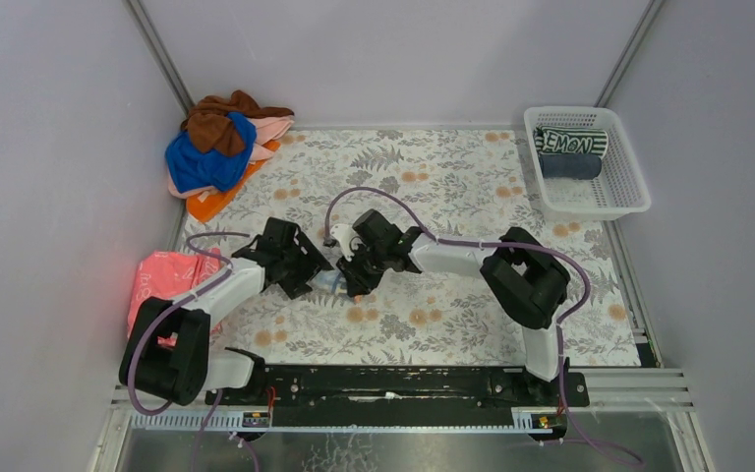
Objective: Roll the towels
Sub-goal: Roll the towel at the center of the board.
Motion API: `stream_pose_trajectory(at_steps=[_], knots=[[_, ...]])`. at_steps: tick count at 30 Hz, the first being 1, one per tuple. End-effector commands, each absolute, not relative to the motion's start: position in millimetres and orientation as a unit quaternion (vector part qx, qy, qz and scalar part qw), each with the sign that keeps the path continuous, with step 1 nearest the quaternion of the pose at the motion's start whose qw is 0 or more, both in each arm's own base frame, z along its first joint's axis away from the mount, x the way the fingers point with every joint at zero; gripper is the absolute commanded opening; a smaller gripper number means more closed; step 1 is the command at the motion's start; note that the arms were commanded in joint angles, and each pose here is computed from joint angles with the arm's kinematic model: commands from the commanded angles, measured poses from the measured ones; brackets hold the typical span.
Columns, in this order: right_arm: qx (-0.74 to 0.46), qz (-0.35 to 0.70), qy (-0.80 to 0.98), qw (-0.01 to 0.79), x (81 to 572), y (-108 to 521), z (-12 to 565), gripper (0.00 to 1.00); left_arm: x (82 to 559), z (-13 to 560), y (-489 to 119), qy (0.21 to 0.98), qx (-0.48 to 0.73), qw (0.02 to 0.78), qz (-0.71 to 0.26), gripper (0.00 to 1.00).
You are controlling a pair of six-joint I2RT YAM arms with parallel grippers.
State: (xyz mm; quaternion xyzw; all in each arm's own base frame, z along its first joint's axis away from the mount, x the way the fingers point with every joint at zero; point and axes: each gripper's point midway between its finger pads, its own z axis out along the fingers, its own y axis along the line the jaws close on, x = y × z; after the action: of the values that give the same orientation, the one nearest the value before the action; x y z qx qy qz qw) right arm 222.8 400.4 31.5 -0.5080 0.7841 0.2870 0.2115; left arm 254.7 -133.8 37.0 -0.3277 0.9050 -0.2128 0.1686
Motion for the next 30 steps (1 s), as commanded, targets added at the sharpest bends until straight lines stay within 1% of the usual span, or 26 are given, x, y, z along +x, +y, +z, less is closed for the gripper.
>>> stream_pose_trajectory(at_steps=[1, 5, 7, 9, 10, 12, 13, 18, 20, 24, 30], knots=[[-0.445, 0.342, 0.824, 0.08, 185.7, 387.0, 7.0, 0.16, 248.3, 25.6, -127.5, 0.907, -0.338, 0.158, -0.195, 0.71], [-0.427, 0.364, 0.825, 0.067, 181.1, 391.1, 8.0, 0.16, 248.6, 11.9, -128.3, 0.91, -0.34, 0.146, -0.189, 0.65], [-0.42, 0.367, 0.827, 0.067, 181.2, 392.7, 10.2, 0.18, 247.0, 4.3, -127.8, 0.912, -0.34, 0.139, -0.184, 0.58], [-0.42, 0.355, 0.832, 0.08, 186.2, 391.4, 12.5, 0.23, 244.7, -2.1, -127.6, 0.914, -0.338, 0.133, -0.18, 0.51], [-0.42, 0.347, 0.834, 0.089, 190.2, 390.5, 15.0, 0.28, 242.9, -5.2, -127.3, 0.915, -0.337, 0.129, -0.178, 0.47], [-0.428, 0.329, 0.834, 0.116, 197.8, 388.5, 24.2, 0.44, 240.3, -9.6, -126.5, 0.918, -0.334, 0.126, -0.174, 0.42], [-0.433, 0.318, 0.833, 0.134, 202.5, 387.7, 30.2, 0.49, 239.2, -11.4, -126.1, 0.919, -0.332, 0.124, -0.172, 0.4], [-0.464, 0.277, 0.813, 0.219, 222.3, 392.5, 65.8, 0.7, 238.6, -13.9, -128.2, 0.924, -0.318, 0.124, -0.175, 0.37], [-0.465, 0.278, 0.808, 0.232, 227.3, 397.7, 74.4, 0.75, 239.5, -13.4, -131.3, 0.926, -0.308, 0.128, -0.179, 0.36], [-0.467, 0.283, 0.809, 0.216, 231.4, 409.6, 71.1, 0.78, 243.3, -11.7, -139.5, 0.931, -0.283, 0.138, -0.186, 0.36], [-0.44, 0.302, 0.825, 0.184, 230.7, 424.4, 51.1, 0.78, 244.1, -16.1, -146.6, 0.936, -0.267, 0.134, -0.186, 0.36]])
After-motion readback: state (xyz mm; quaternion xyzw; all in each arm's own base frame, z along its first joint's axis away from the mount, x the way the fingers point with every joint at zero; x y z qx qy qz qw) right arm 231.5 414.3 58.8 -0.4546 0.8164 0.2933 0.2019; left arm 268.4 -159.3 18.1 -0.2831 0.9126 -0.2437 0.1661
